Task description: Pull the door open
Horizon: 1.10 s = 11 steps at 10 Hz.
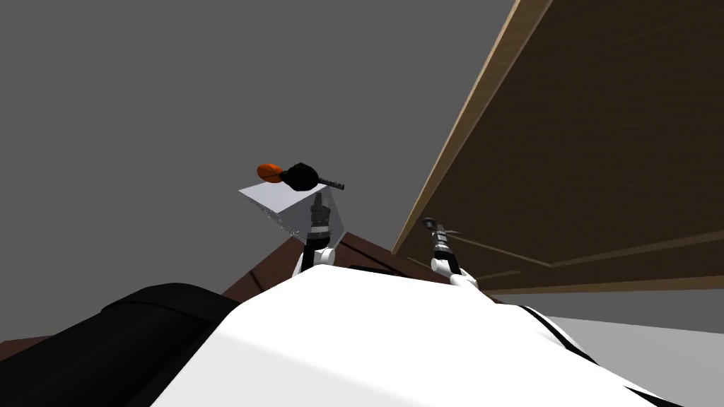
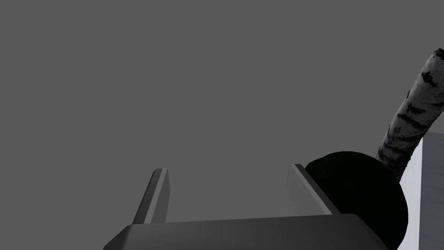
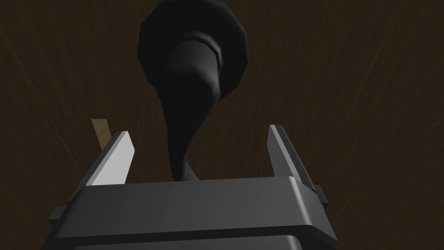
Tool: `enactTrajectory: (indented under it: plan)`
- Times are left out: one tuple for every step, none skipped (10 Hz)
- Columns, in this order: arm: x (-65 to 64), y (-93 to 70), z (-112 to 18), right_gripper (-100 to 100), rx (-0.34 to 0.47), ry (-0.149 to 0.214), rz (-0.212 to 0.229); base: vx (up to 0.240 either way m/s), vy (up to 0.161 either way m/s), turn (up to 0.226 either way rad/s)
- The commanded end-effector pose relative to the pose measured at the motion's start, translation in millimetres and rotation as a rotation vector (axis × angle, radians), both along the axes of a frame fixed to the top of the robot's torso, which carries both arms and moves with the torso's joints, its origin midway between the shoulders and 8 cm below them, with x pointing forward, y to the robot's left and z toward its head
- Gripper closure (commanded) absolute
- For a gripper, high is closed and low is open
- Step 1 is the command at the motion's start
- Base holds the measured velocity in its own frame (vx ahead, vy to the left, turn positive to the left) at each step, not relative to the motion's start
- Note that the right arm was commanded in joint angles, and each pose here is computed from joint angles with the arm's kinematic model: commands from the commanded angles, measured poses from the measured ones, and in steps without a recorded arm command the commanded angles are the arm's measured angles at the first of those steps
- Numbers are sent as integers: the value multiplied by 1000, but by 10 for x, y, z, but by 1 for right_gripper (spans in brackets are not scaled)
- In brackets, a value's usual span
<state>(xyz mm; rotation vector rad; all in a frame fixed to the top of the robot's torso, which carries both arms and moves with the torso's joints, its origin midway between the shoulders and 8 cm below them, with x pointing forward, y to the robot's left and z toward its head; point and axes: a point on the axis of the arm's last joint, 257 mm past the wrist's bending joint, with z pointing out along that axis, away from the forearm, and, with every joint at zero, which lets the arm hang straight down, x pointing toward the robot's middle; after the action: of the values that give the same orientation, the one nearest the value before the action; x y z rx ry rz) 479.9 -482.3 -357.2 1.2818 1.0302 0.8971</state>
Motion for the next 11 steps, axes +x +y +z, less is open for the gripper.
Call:
enactTrajectory:
  plan:
    - [-51,-71,18,-100,1,-2,-8,127,-23,75]
    - [-28,-50,11,-100,2,-3,-6,40,-12,8]
    - [-28,-50,11,100,2,-3,-6,0,0,0]
    - [-28,-50,11,100,2,-3,-6,-13,3,-10]
    - [-28,-50,11,100,2,-3,-6,-11,0,6]
    - [-28,-50,11,100,2,-3,-6,-8,0,5]
    - [-28,-50,11,100,2,-3,-6,0,0,0]
    - [-28,-50,11,100,2,-3,-6,0,0,0]
    - [-35,-34,2,100,3,-1,5,-113,-16,66]
    - [-34,-20,6,100,2,-1,15,-193,-70,112]
    - [-34,-12,9,100,1,-2,21,-181,-28,100]
